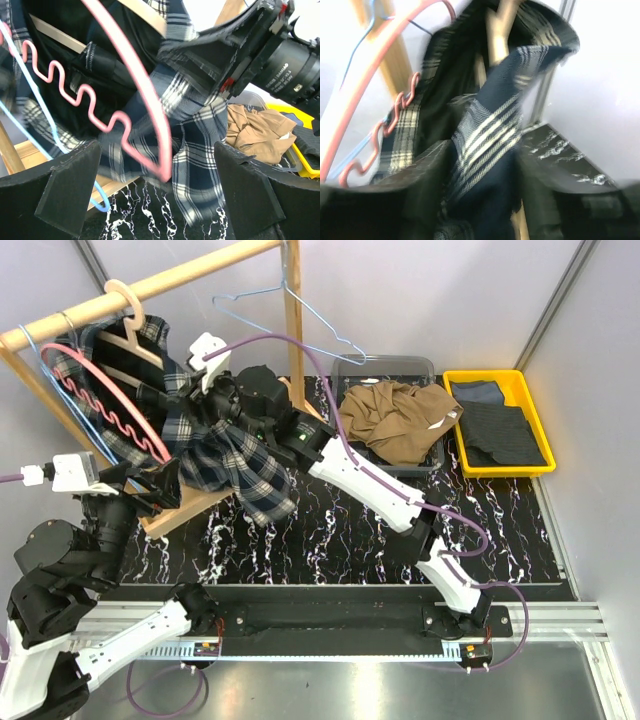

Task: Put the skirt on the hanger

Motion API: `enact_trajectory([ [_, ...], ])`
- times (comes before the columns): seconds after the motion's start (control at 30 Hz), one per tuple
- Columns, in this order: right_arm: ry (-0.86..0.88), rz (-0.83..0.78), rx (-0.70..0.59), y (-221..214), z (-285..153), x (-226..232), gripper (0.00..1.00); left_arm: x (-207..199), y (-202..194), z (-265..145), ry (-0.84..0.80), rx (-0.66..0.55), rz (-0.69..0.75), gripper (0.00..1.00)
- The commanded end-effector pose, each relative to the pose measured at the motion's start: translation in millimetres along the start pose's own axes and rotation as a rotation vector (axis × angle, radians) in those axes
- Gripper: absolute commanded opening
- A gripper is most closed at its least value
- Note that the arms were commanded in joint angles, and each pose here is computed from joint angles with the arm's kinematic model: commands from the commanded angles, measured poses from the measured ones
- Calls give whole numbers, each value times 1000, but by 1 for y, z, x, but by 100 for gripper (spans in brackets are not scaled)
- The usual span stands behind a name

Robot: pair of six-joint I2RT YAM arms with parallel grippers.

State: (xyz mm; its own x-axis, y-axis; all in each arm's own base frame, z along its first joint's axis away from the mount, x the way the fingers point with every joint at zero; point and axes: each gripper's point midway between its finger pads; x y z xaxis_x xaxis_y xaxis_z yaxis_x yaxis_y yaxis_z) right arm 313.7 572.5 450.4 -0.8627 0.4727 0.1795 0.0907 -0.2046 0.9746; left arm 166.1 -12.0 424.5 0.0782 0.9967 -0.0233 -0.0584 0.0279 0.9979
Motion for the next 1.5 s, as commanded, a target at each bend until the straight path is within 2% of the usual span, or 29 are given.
enact_trajectory([
  [0.0, 8, -36, -116, 53, -17, 15, 74, 2, 4, -1, 7, -19, -18, 99],
  [0.03, -8, -39, -123, 58, -19, 13, 81, 2, 4, -1, 6, -19, -15, 99],
  [0.27, -136, -99, -165, 101, -53, -6, 93, -5, 9, -3, -44, -31, -1, 99],
  [0.3, -176, -99, -194, 121, -68, -12, 94, -9, 10, -3, -74, -34, 7, 99],
  [0.37, -227, -116, -184, 124, -80, -21, 99, -14, 14, -5, -109, -43, 14, 99],
  [0.4, -252, -121, -214, 146, -99, -24, 100, -20, 15, -5, -144, -47, 22, 99],
  [0.43, -270, -134, -188, 138, -102, -29, 100, -23, 17, -6, -164, -52, 26, 99],
  [0.47, -281, -130, -217, 157, -121, -29, 100, -29, 21, -8, -202, -63, 33, 99],
  [0.53, -336, -127, -188, 150, -133, -45, 100, -35, 31, -10, -246, -93, 41, 99],
  [0.57, -355, -93, -218, 166, -153, -50, 100, -44, 33, -11, -291, -98, 47, 99],
  [0.6, -377, -78, -209, 164, -161, -56, 100, -49, 38, -12, -320, -113, 50, 99],
  [0.63, -416, -76, -151, 144, -165, -75, 100, -54, 45, -13, -348, -126, 48, 99],
  [0.7, -447, -2, -159, 148, -193, -88, 100, -75, 47, -10, -428, -113, 70, 99],
  [0.73, -507, 34, -111, 123, -200, -114, 100, -81, 51, -10, -454, -116, 72, 99],
  [0.8, -551, 80, -119, 123, -230, -131, 99, -107, 44, 0, -532, -72, 103, 99],
  [0.83, -590, 118, -76, 97, -235, -145, 99, -114, 43, 2, -555, -63, 105, 99],
  [0.9, -665, 138, -91, 96, -263, -169, 99, -136, 33, 15, -591, -19, 106, 99],
  [1.07, -844, 209, 6, 41, -299, -237, 99, -183, 13, 37, -688, 23, 59, 99],
  [1.27, -874, 340, 227, -53, -302, -303, 97, -233, -32, 59, -780, 94, -19, 99],
  [1.47, -924, 337, 396, -117, -293, -356, 98, -253, -84, 86, -724, 173, -82, 99],
])
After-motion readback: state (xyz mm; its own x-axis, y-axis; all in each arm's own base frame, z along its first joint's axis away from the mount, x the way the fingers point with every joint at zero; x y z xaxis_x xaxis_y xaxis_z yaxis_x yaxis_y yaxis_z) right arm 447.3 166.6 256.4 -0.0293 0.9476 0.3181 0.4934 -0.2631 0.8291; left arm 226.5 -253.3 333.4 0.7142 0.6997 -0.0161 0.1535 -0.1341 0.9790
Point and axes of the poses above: each gripper's point midway between its finger pads, its own z axis out along the fingers, its own x axis along the line the jaws close on, y = z × x, and after that the axes turned 12 degrees about z, right-handed
